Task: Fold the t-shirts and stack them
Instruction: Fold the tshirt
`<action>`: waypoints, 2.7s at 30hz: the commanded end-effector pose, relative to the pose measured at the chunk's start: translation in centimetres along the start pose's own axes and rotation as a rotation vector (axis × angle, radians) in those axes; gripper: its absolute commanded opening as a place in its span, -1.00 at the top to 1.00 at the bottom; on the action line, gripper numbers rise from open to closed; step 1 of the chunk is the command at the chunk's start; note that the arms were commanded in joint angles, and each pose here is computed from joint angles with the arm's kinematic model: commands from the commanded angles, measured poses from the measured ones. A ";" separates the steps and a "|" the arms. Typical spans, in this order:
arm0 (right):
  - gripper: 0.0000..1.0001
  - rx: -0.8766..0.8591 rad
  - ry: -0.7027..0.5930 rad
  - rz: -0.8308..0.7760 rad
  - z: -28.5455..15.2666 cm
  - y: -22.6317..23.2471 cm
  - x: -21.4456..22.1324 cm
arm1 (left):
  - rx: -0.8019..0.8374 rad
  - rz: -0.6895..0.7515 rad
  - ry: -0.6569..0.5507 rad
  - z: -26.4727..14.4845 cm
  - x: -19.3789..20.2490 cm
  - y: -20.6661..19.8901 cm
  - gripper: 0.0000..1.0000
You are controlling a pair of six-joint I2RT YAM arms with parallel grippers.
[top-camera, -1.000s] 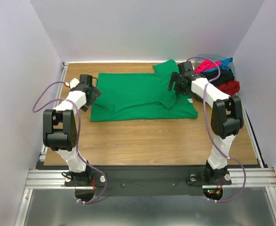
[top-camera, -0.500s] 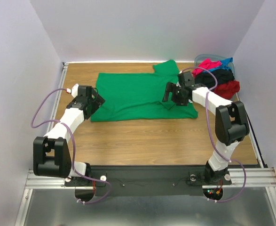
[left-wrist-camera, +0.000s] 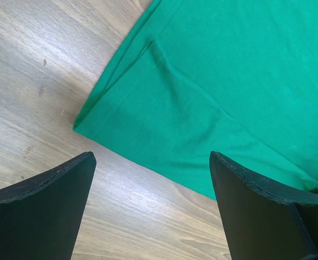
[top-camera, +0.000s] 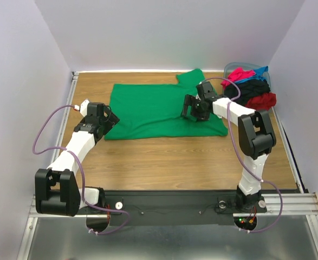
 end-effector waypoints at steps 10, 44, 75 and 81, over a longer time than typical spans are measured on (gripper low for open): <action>-1.00 -0.057 -0.283 -0.046 2.1 3.1 -12.9 | 0.039 0.041 -0.041 -0.6 -1.6 -1.9 -0.97; -1.00 0.309 0.016 0.063 -4.8 -5.2 11.1 | -0.149 0.101 0.321 6.1 9.9 4.4 -0.97; -1.00 0.018 -0.170 0.035 -14.2 -1.2 12.8 | -0.141 -0.033 0.094 -4.0 6.4 6.8 -0.97; -1.00 0.108 -0.363 0.021 -17.0 -0.5 4.5 | 0.069 0.002 -0.030 -5.6 1.7 -1.4 -0.97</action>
Point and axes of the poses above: each gripper's point midway between its finger pads, its own z axis out along the fingers, its own y axis along the line the jaws close on, x = y × z, the point moved 4 cm from there along -z, back along the fingers, and after that the axes turned 15 degrees about -z, right-handed, at the moved point
